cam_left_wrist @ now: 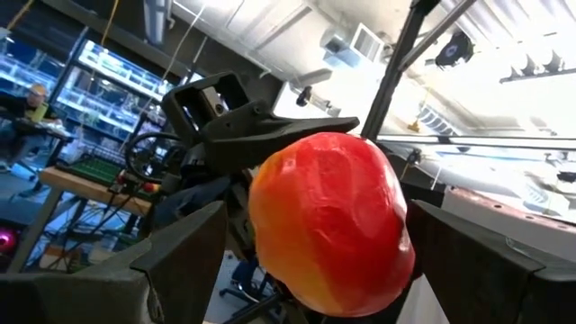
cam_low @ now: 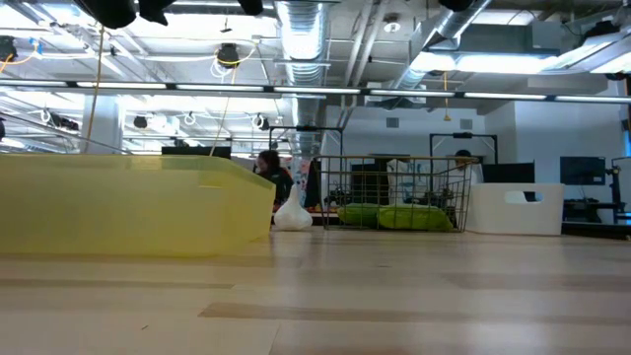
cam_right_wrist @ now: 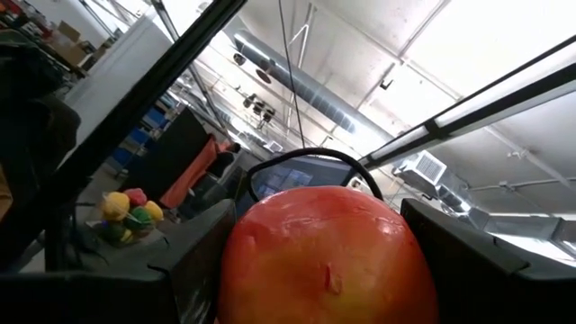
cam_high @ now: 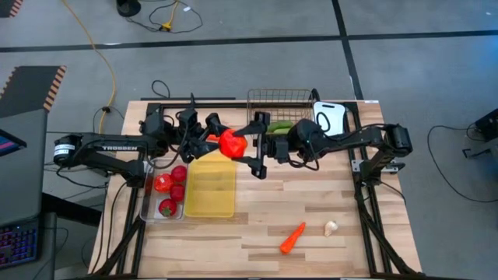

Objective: Sort produce into baskets
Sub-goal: Put the orange tomato into the transparent bin

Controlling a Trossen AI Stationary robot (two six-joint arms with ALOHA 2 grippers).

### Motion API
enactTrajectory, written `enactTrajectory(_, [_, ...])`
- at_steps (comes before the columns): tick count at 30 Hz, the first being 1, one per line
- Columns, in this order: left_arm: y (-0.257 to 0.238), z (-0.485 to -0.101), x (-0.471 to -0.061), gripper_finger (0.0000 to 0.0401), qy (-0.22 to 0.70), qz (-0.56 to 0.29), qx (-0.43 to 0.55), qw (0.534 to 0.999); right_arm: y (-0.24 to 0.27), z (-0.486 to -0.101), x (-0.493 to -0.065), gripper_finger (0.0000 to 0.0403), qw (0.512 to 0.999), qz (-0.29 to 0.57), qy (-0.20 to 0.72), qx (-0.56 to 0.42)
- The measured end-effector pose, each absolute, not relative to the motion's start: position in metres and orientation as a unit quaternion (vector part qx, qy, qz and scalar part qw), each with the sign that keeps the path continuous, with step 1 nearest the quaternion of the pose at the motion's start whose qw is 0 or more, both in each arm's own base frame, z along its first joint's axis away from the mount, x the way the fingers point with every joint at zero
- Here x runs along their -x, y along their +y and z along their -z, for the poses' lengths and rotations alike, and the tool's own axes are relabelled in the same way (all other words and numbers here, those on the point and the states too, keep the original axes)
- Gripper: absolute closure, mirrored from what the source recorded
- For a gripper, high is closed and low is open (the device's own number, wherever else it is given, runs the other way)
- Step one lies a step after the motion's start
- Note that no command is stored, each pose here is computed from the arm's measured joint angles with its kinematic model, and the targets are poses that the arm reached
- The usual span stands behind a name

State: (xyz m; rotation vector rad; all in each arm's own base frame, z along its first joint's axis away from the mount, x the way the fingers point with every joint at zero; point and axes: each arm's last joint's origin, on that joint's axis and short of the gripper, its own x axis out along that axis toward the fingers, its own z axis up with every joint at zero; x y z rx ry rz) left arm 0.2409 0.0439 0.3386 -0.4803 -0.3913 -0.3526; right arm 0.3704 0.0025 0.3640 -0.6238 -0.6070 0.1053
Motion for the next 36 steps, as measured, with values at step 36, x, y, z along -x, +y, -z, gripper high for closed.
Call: enactTrajectory(36, [0.033,-0.342,-0.272,0.0128,-0.181,0.220,0.235,0.930,0.002,-0.361,-0.373,0.0049,0.913,-0.058,-0.274,0.296])
